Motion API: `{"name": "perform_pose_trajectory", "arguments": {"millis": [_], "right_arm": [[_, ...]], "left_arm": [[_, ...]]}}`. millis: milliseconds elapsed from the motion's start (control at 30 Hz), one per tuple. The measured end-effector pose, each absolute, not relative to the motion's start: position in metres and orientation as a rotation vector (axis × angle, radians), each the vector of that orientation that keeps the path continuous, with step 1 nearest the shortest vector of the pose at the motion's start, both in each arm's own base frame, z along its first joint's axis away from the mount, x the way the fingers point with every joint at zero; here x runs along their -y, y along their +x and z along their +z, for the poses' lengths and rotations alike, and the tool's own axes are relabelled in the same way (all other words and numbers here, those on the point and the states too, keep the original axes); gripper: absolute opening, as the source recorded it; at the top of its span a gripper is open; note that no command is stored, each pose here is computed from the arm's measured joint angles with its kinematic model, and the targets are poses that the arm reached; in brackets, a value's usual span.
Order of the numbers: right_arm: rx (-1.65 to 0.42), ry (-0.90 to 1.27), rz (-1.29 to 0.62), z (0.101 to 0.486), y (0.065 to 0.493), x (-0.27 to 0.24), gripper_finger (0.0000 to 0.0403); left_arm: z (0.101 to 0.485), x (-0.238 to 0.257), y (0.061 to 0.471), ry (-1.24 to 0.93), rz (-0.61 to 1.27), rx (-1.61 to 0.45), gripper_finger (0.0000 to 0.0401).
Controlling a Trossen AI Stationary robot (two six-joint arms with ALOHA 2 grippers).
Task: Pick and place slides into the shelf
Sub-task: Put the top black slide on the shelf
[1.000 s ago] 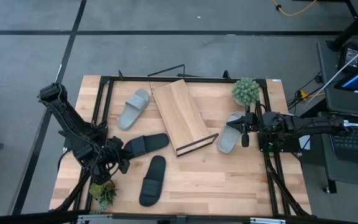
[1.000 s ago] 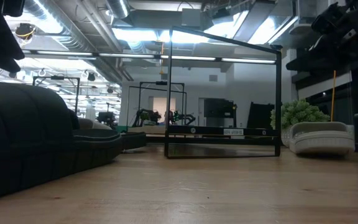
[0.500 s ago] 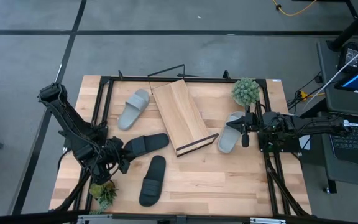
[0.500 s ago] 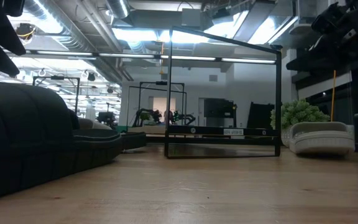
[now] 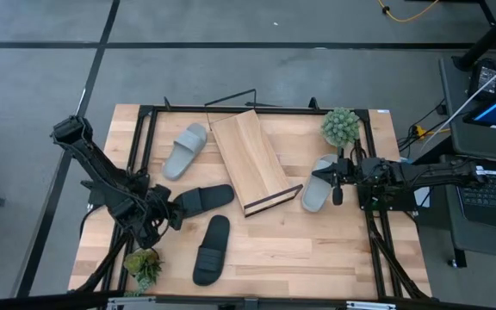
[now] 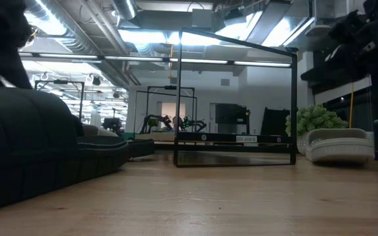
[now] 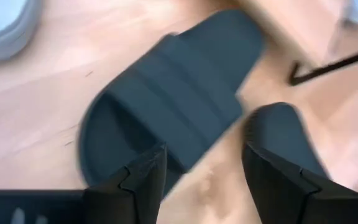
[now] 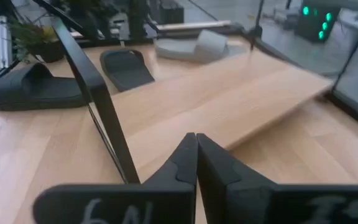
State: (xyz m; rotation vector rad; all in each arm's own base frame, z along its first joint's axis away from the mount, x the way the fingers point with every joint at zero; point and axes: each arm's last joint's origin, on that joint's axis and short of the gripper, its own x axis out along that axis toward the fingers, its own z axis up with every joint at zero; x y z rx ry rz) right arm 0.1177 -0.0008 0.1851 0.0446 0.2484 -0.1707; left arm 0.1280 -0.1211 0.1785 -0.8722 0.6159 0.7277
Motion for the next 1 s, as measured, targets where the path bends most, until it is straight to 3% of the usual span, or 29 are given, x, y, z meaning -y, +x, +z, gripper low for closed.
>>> {"name": "perform_pose_trajectory", "arguments": {"millis": [500, 1000], "right_arm": [[-0.213, 0.042, -0.169, 0.188, 0.118, 0.001, 0.0007], [-0.214, 0.045, -0.169, 0.188, 0.119, 0.001, 0.0007]], "left_arm": [[0.169, 0.107, 0.134, -0.959, 0.842, -0.615, 0.0199], [0.144, 0.099, 0.141, -1.022, 0.761, -0.622, 0.0199]]}}
